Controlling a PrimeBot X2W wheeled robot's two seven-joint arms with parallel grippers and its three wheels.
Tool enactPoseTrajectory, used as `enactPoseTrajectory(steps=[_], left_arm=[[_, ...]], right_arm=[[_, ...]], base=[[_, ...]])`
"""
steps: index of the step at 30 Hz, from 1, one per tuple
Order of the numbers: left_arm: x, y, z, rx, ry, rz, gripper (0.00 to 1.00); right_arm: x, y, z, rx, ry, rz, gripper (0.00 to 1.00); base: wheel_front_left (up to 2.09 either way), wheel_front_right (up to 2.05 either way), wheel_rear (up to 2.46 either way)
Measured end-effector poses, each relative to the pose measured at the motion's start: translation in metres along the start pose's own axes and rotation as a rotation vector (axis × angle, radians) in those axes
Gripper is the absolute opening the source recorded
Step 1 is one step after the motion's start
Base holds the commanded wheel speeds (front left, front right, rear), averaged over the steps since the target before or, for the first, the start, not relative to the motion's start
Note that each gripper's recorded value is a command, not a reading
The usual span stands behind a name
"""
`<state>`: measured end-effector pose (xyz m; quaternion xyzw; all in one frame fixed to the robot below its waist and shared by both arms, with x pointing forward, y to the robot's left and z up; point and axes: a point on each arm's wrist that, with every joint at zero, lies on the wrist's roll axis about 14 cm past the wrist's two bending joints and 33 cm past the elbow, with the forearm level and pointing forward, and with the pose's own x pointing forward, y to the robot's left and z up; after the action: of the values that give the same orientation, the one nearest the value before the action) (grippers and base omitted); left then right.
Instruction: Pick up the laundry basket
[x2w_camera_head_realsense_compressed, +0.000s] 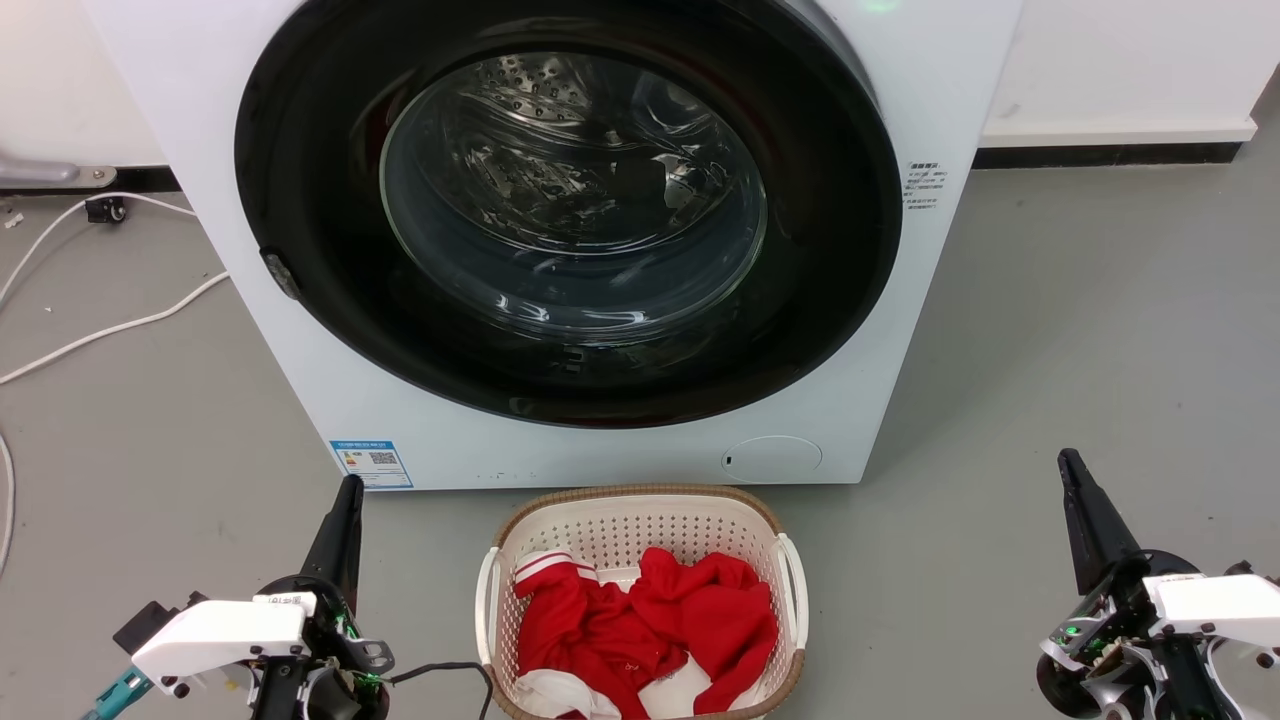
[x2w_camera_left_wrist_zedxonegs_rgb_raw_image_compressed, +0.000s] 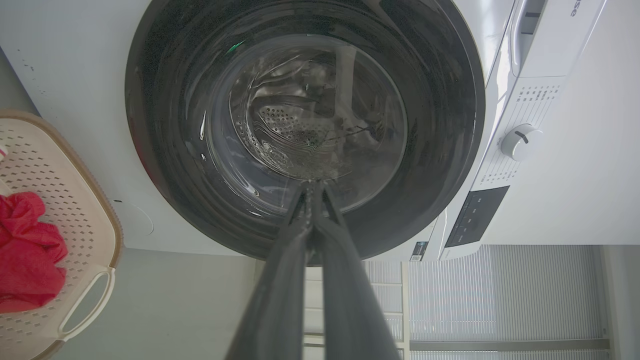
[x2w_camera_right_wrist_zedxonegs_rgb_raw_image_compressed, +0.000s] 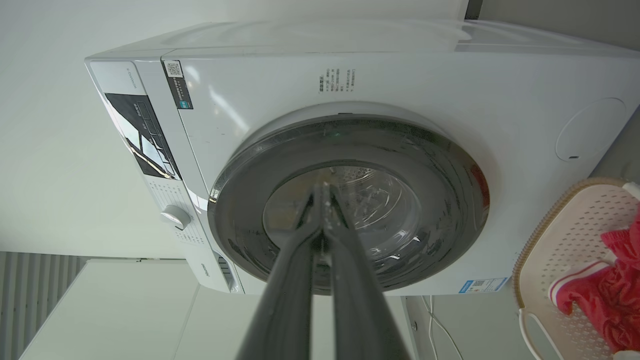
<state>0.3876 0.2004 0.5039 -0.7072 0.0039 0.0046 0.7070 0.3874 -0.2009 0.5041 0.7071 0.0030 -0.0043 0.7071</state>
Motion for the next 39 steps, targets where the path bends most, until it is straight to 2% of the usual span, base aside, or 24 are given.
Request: enactPoseTrajectory(steps=[13,14,18,28,34,39], left_arm=[[0.000,0.000,0.000,0.003,0.000,0.000,0.00],[0.000,0.001,0.000,0.002,0.000,0.003,1.00],[-0.006,0.016,-0.003,-0.003,0.002,0.046,1.00],[-0.002,0.009,-0.017,0.025,0.014,0.027,1.00],[0.002,-0.004,-0.017,0.115,0.004,-0.010,1.00],[0.004,-0.014,-0.018,0.234,-0.001,-0.041,1.00]], right_arm=[[0.000,0.000,0.000,-0.002,0.000,0.000,0.00],[0.000,-0.001,0.000,-0.001,0.000,-0.002,1.00],[-0.008,-0.016,0.000,0.001,-0.002,-0.048,1.00],[-0.006,-0.013,-0.006,-0.039,-0.007,-0.038,1.00],[-0.005,-0.007,-0.006,-0.094,-0.012,-0.022,1.00],[-0.004,-0.004,-0.003,-0.215,-0.016,-0.014,1.00]], base=[[0.00,0.00,0.00],[0.00,0.00,0.00],[0.00,0.00,0.00],[0.00,0.00,0.00],[0.00,0.00,0.00],[0.00,0.00,0.00]])
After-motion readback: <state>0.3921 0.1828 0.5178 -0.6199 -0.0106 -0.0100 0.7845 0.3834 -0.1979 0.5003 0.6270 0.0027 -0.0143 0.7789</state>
